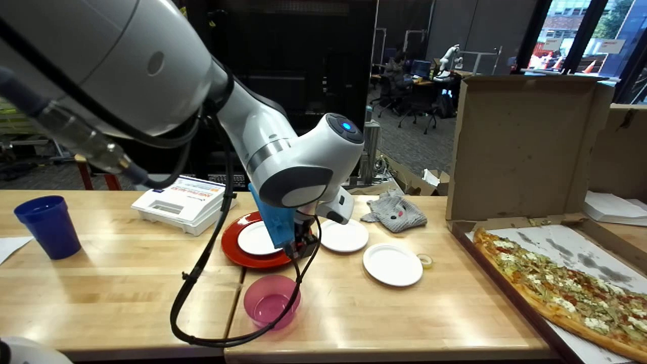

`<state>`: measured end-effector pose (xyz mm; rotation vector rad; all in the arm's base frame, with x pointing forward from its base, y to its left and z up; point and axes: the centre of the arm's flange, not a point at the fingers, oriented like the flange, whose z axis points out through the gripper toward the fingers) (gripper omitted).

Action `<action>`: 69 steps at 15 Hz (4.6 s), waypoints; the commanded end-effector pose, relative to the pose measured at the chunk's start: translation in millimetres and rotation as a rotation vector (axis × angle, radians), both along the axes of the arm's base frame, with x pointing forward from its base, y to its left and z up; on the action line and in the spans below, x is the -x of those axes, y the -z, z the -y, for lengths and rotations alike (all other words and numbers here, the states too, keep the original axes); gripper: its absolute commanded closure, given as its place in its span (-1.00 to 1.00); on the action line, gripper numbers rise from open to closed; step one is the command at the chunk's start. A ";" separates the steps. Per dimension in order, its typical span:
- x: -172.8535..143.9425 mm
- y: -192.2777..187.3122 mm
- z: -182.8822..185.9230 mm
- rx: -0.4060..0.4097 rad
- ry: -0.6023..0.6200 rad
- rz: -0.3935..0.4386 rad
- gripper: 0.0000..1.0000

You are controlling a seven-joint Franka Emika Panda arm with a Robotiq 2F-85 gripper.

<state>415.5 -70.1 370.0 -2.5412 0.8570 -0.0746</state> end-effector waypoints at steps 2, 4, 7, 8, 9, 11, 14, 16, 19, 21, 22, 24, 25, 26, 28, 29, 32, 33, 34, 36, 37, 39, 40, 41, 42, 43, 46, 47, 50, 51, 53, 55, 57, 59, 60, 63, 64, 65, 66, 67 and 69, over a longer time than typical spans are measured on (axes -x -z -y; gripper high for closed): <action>34.3 -5.0 -1.1 0.121 0.044 -0.053 -1.00; 44.0 -3.0 1.5 0.157 0.050 -0.076 -1.00; 60.4 -1.8 5.5 0.220 0.050 -0.097 -1.00; 65.0 -1.9 6.0 0.241 0.056 -0.100 -1.00; 69.0 -3.3 8.1 0.261 0.067 -0.104 -1.00; 52.3 6.4 11.7 0.235 0.048 -0.109 -1.00; 57.5 3.7 11.0 0.243 0.056 -0.103 -1.00; 58.1 3.5 10.6 0.244 0.056 -0.103 -1.00; 58.4 4.1 10.5 0.244 0.056 -0.104 -1.00; 58.3 6.8 4.6 0.262 0.055 -0.114 -1.00; 59.5 8.9 3.1 0.273 0.054 -0.112 -1.00; 65.4 13.4 0.3 0.300 0.047 -0.106 -1.00; 67.9 14.5 -0.3 0.312 0.042 -0.100 -1.00; 70.7 15.6 -0.9 0.332 0.044 -0.093 -1.00; 73.1 12.1 -0.3 0.368 0.041 -0.066 -1.00; 73.5 10.0 1.2 0.384 0.043 -0.055 -1.00; 79.6 4.0 4.0 0.400 0.019 -0.037 -1.00; 82.5 4.0 4.1 0.400 -0.003 -0.038 -1.00; 85.7 5.3 5.3 0.400 -0.042 -0.037 -1.00; 89.8 6.3 9.0 0.400 -0.104 -0.038 -1.00; 92.3 7.5 11.2 0.412 -0.140 -0.041 -1.00; 99.4 9.0 16.2 0.432 -0.213 -0.055 -1.00; 103.2 9.3 18.6 0.453 -0.251 -0.064 -1.00; 107.7 10.6 20.4 0.471 -0.297 -0.073 -1.00; 111.1 10.9 22.4 0.479 -0.340 -0.078 -1.00; 114.1 10.9 24.1 0.489 -0.384 -0.085 -1.00; 118.1 13.8 29.0 0.502 -0.495 -0.081 -1.00; 118.2 14.9 31.4 0.503 -0.526 -0.076 -1.00; 116.5 23.7 35.5 0.487 -0.587 -0.069 -1.00; 115.4 27.5 36.3 0.482 -0.604 -0.064 -1.00; 113.1 34.6 36.8 0.471 -0.636 -0.054 -1.00; 109.6 41.0 37.7 0.461 -0.680 -0.042 -1.00; 107.3 45.8 37.8 0.444 -0.718 -0.027 -1.00; 106.6 49.8 35.8 0.424 -0.752 -0.023 -1.00; 106.8 52.2 34.2 0.419 -0.768 -0.020 -1.00; 106.2 57.8 29.6 0.409 -0.809 -0.004 -1.00; 105.8 58.8 27.6 0.405 -0.820 0.005 -1.00; 105.1 59.7 26.6 0.400 -0.830 0.010 -1.00; 104.4 61.0 25.8 0.395 -0.840 0.016 -1.00; 103.3 62.8 24.2 0.386 -0.847 0.021 -1.00; 101.1 66.8 21.5 0.371 -0.856 0.030 -1.00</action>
